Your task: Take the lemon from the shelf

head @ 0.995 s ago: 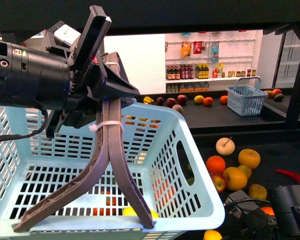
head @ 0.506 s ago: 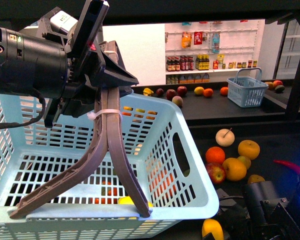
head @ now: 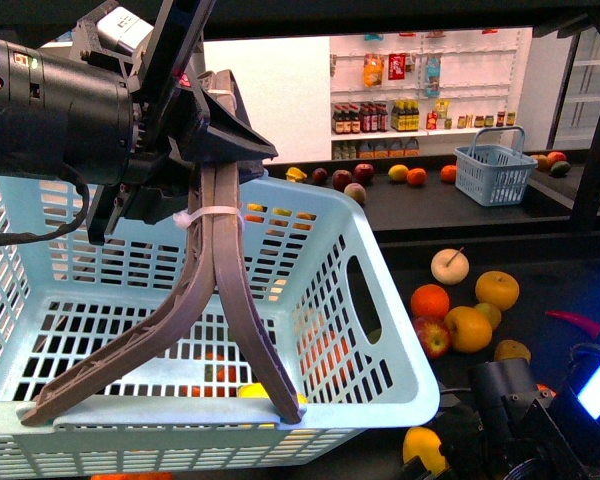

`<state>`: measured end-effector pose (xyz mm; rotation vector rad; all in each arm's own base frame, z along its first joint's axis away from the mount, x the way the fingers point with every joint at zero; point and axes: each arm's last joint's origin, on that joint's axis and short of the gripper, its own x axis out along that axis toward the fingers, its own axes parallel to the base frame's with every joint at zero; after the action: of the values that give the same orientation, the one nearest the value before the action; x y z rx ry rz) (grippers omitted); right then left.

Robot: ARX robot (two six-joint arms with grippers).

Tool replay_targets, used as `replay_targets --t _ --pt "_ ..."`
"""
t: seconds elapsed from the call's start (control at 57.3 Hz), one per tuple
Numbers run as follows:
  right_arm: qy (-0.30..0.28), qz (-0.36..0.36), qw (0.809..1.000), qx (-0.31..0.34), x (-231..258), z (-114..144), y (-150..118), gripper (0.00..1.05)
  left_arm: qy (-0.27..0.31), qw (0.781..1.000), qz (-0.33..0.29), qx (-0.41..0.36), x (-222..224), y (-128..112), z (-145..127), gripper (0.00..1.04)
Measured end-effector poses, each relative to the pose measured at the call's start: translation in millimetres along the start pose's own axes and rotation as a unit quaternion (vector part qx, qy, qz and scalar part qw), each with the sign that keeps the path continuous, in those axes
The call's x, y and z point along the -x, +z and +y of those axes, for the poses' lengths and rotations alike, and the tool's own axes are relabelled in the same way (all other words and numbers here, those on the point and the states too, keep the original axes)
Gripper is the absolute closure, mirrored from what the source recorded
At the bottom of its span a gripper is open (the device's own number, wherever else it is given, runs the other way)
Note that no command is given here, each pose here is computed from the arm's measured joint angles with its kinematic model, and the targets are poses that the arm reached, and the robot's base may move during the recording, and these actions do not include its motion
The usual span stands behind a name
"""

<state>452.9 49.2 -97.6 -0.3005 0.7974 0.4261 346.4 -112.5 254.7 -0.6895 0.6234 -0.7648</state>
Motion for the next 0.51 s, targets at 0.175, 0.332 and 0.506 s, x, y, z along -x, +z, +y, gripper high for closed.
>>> replay_targets --t 0.175,0.332,0.506 --pt "-0.015 -0.013 1.000 -0.006 4.4 -6.3 4.5 0.56 0.000 1.000 0.000 0.000 0.0 0.0 0.0 0.90" --pt "-0.045 -0.050 0.998 -0.016 25.7 -24.6 20.7 0.60 0.000 1.000 0.000 0.000 0.0 0.0 0.0 0.90" --pt "-0.090 -0.125 0.988 -0.024 74.1 -52.9 48.5 0.61 0.000 1.000 0.000 0.000 0.0 0.0 0.0 0.90"
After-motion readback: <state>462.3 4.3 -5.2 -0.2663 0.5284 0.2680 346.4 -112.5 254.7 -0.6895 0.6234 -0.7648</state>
